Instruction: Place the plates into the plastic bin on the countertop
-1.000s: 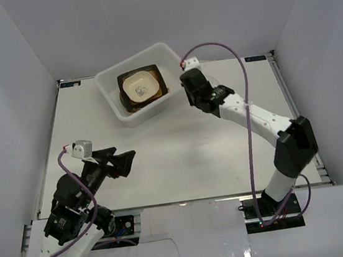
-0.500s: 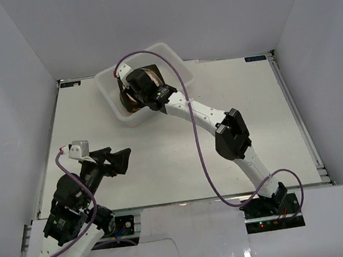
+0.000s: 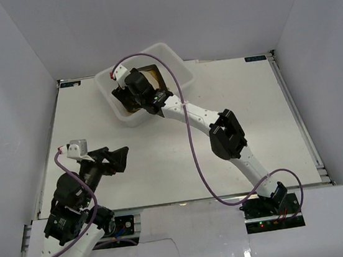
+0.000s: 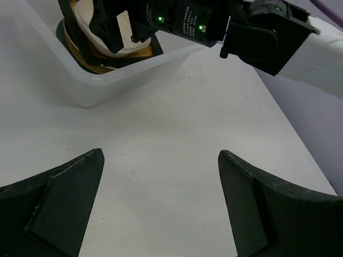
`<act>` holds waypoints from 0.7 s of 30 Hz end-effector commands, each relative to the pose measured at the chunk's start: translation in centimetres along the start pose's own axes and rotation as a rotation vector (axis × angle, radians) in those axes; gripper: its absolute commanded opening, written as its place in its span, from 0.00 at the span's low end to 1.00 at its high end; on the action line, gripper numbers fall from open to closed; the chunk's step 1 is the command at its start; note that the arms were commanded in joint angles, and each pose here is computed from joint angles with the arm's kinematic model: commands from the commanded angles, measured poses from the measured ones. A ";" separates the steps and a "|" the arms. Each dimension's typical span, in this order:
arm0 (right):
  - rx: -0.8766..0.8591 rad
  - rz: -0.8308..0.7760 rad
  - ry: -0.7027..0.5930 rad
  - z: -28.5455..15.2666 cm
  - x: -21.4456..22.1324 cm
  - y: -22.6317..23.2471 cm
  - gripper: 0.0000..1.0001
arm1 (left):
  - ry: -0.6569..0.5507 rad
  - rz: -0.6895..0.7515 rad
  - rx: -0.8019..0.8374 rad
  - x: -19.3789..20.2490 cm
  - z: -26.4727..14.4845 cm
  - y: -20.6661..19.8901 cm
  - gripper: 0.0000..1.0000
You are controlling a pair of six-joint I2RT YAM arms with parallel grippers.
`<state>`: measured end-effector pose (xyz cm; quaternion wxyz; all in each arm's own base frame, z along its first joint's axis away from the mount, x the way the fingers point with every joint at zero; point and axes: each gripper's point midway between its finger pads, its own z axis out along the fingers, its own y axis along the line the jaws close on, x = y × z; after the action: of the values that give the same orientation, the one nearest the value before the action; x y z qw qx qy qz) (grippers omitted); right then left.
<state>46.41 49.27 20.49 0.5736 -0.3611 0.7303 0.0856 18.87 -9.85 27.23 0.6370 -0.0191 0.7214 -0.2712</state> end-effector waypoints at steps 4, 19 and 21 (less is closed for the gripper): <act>0.033 0.081 -0.197 -4.5 -8.7 -2.7 0.93 | 0.004 0.004 -0.033 -0.6 0.4 0.4 0.98; 0.007 0.471 -0.270 -30.8 5.3 -5.8 0.90 | 0.047 0.049 0.111 0.2 1.0 -1.8 0.98; 0.059 0.517 -0.189 -32.4 10.3 -6.0 0.90 | 0.048 0.051 0.114 0.0 1.2 -1.9 0.98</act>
<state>25.04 26.33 27.29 0.6287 -0.2031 0.7042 0.2599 19.51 -11.33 26.65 0.6172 0.0202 0.7337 -0.2833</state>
